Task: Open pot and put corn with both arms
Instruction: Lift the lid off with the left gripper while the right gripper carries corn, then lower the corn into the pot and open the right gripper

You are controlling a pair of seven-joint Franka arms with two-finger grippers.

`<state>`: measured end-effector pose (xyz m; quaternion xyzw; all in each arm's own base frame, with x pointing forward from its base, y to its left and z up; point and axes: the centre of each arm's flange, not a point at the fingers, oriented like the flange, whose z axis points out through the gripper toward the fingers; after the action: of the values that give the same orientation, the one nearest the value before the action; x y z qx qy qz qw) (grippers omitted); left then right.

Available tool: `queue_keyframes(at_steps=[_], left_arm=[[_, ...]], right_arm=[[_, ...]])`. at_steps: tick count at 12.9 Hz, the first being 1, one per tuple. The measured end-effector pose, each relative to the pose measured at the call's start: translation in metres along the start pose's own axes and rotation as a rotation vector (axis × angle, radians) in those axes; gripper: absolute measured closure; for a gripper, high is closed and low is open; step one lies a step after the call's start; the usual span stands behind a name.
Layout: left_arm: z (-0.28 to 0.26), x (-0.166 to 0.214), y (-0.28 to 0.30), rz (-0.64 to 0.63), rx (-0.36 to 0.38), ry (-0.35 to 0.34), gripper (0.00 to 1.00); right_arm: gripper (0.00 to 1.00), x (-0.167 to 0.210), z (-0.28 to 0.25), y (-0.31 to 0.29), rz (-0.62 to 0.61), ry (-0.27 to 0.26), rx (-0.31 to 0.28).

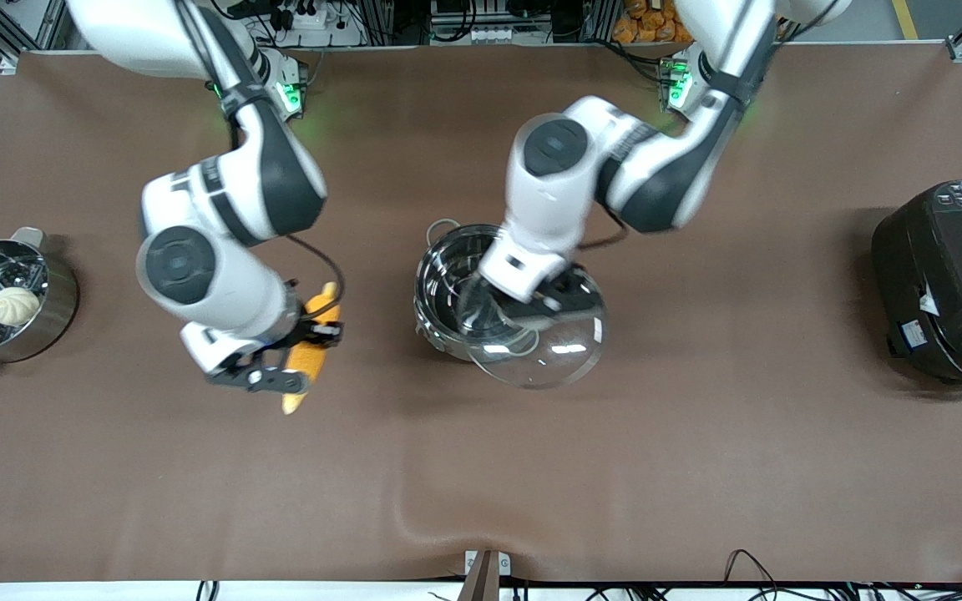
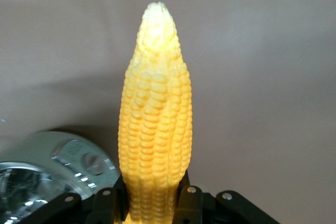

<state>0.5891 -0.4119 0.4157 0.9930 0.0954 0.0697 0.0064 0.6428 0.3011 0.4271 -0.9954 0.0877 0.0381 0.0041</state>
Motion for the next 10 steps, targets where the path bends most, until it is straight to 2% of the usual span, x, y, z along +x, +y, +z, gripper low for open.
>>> queue_keyframes(at_steps=[3,5,7,10], left_arm=[[0.011,0.066,-0.076,-0.139,0.026,-0.003,0.50],[0.017,0.096,-0.123,-0.212,0.044,-0.013,0.50],[0.030,0.107,-0.152,-0.246,0.069,-0.041,0.50],[0.056,0.094,-0.170,-0.237,0.111,-0.095,0.50]], right_arm=[[0.63,-0.042,0.012,-0.059,-0.001,-0.003,-0.013],[0.63,-0.069,0.012,-0.091,-0.031,0.001,-0.013],[0.63,-0.097,0.021,-0.122,-0.073,-0.013,-0.006],[0.63,-0.139,0.049,-0.164,-0.096,-0.033,-0.020]])
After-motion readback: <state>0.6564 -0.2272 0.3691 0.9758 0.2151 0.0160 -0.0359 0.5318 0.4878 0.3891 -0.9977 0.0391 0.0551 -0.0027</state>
